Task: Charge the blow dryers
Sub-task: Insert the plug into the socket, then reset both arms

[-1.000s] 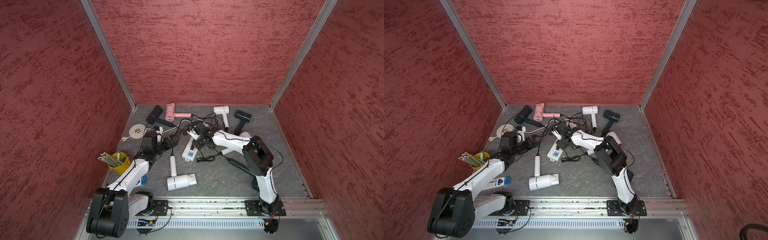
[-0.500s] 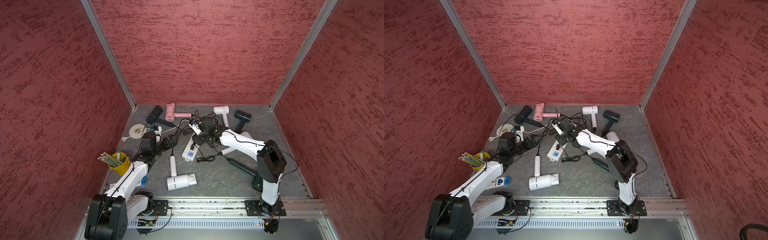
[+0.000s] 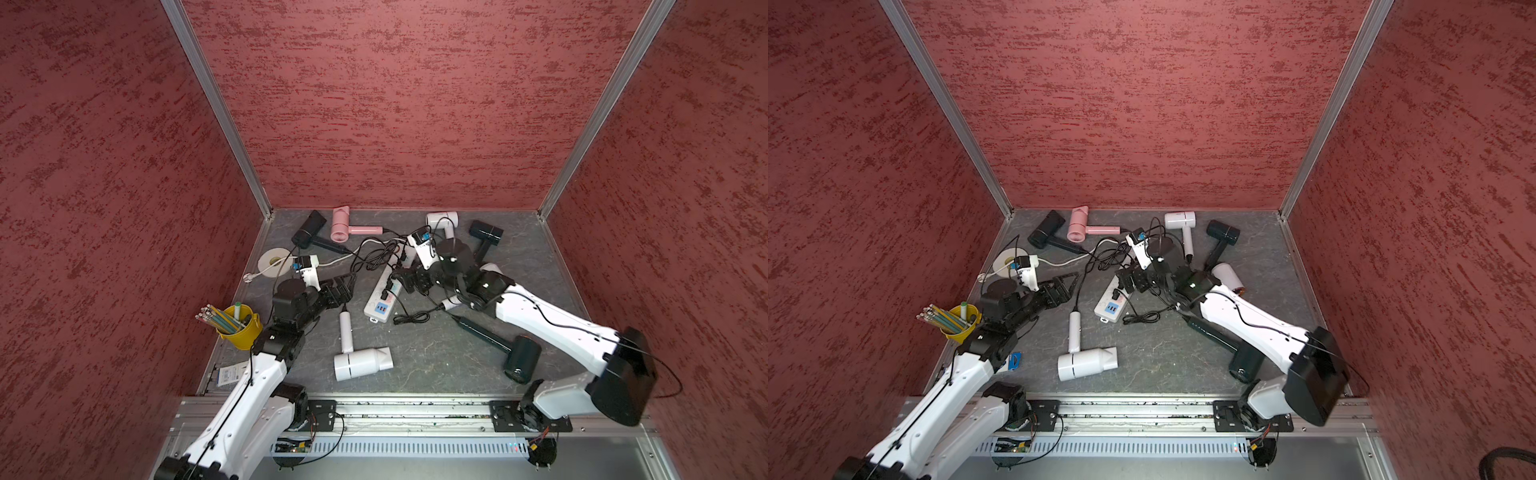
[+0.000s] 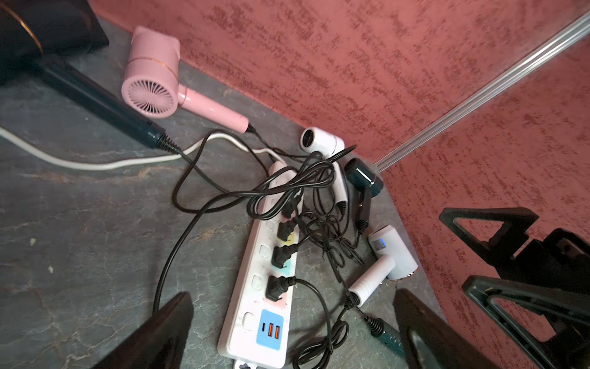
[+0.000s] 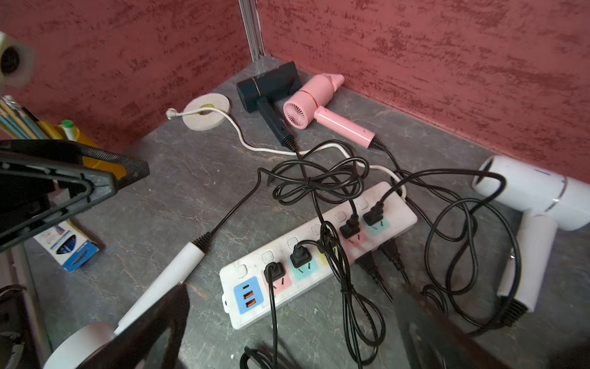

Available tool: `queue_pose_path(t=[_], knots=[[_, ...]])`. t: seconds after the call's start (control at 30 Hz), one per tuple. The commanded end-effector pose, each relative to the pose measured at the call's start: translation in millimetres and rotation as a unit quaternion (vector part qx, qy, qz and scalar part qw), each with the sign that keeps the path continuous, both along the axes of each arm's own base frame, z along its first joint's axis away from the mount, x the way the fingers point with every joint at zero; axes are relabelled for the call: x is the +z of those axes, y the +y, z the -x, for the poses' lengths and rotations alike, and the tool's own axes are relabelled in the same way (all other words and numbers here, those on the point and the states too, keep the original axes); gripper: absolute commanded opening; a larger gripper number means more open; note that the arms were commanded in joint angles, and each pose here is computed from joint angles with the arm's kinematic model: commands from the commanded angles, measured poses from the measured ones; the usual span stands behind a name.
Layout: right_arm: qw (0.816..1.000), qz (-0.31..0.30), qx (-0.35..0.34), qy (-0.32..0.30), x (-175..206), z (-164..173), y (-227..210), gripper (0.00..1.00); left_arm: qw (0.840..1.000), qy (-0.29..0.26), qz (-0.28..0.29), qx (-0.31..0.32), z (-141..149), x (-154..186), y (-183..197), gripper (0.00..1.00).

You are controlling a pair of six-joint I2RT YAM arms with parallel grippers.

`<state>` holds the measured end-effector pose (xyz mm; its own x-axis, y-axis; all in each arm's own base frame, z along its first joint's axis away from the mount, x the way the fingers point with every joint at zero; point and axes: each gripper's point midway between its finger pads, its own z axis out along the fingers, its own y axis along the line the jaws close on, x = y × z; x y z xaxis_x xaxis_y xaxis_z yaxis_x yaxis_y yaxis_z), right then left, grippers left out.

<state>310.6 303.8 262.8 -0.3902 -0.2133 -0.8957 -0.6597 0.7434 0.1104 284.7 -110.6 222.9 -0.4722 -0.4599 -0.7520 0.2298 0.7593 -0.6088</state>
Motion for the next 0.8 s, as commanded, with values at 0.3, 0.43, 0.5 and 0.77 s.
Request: queue_pose_path(t=[0.3,0.43,0.5,0.77], knots=[[0.986,-0.134,-0.006,-0.097,42,74,-70,1.00,0.985,-0.151,-0.005,0.083,54,43,37,1.00],[0.982,-0.160,-0.016,-0.103,33,88,-87,1.00,0.981,-0.162,-0.003,0.107,62,44,48,1.00],[0.981,-0.165,-0.024,-0.104,30,91,-93,1.00,0.980,-0.163,-0.003,0.115,63,44,51,1.00],[0.980,-0.160,-0.052,-0.102,24,83,-98,1.00,0.980,-0.156,-0.006,0.120,61,42,52,1.00]])
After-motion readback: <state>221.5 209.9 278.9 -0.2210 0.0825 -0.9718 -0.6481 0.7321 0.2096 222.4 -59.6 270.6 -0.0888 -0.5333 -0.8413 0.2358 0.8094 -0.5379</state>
